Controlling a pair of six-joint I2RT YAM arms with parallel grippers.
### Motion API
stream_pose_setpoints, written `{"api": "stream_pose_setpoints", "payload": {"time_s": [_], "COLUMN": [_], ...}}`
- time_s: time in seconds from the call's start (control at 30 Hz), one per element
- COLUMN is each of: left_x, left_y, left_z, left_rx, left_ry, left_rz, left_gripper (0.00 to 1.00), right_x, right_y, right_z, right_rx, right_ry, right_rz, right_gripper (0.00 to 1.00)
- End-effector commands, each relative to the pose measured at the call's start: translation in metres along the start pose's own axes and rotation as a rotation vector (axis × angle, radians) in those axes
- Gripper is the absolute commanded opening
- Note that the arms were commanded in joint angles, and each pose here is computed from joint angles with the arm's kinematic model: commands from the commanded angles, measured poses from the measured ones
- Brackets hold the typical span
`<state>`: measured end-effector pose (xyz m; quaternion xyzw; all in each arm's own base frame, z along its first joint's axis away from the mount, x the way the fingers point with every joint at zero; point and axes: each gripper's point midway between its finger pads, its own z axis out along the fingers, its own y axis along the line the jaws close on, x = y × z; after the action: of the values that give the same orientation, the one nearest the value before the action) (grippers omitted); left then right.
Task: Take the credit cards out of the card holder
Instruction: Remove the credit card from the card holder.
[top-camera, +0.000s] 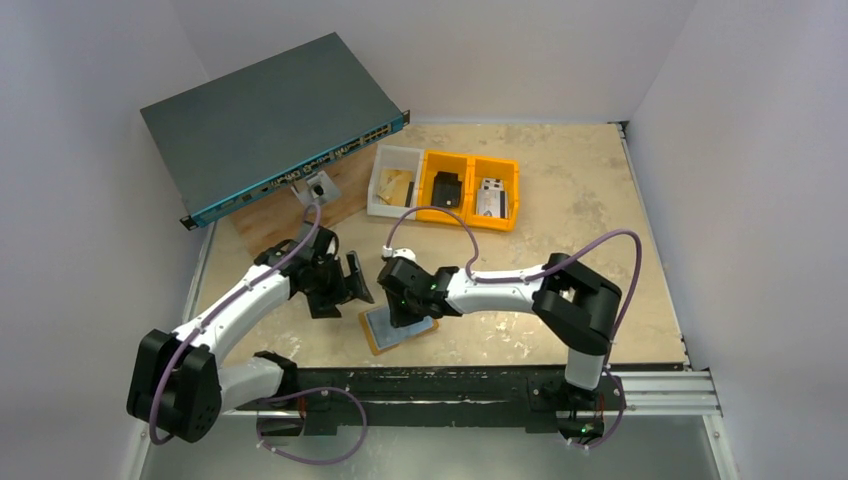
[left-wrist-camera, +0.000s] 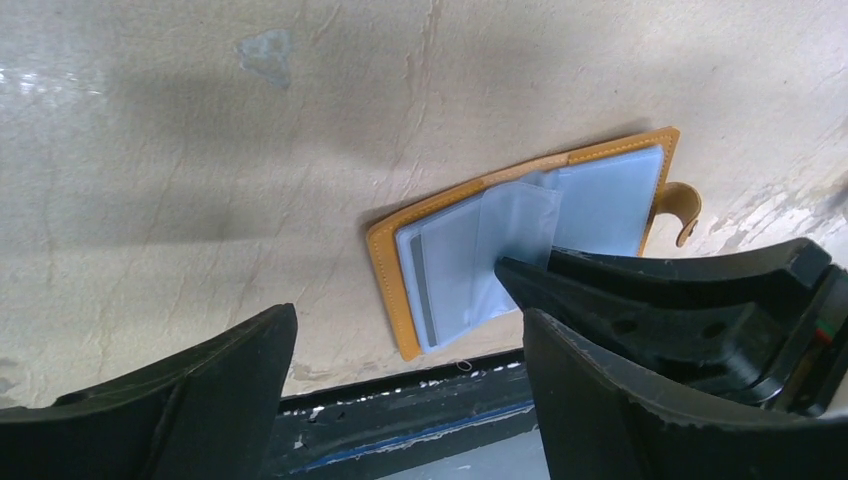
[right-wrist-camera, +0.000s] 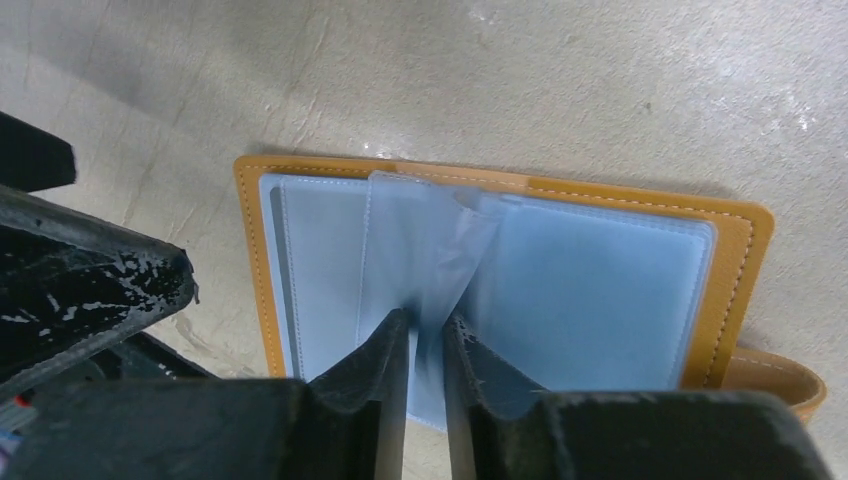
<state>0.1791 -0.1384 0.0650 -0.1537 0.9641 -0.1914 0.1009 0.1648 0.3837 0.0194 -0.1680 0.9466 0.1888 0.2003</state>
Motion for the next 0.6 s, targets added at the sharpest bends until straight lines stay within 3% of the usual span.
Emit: {"api": "stream_pose_setpoints", "payload": {"time_s": [0.0,0.1,0.33,0.57], "left_x": [0.001,0.003,0.012,0.023], "left_y": [-0.012,-0.017,-0.031,-0.041], "left_z": [0.005,0.006,0.014,0.034], "left_rx": [0.071,0.09,0.123,0.109], "left_ry": [0.026,0.038,0.072,0.119], "left_rz": [0.035,0.053,0.111,0.152], "left_gripper": [0.81,0.71,0.32,0.08], "right_x": [0.021,0.021,0.022,0.025], "right_y": [-0.02,-0.026,-0.034,-0.039], "right_z": [0.011,0.015,0.019,0.021], "right_rx": [-0.006,-0.043,-0.106,-0.145], "right_ry": [0.078,0.09,0.105,0.114], "right_rz": [0.06,0.105,0.17,0.222], "right_gripper": [0.13,0.1,0.09,0.09]}}
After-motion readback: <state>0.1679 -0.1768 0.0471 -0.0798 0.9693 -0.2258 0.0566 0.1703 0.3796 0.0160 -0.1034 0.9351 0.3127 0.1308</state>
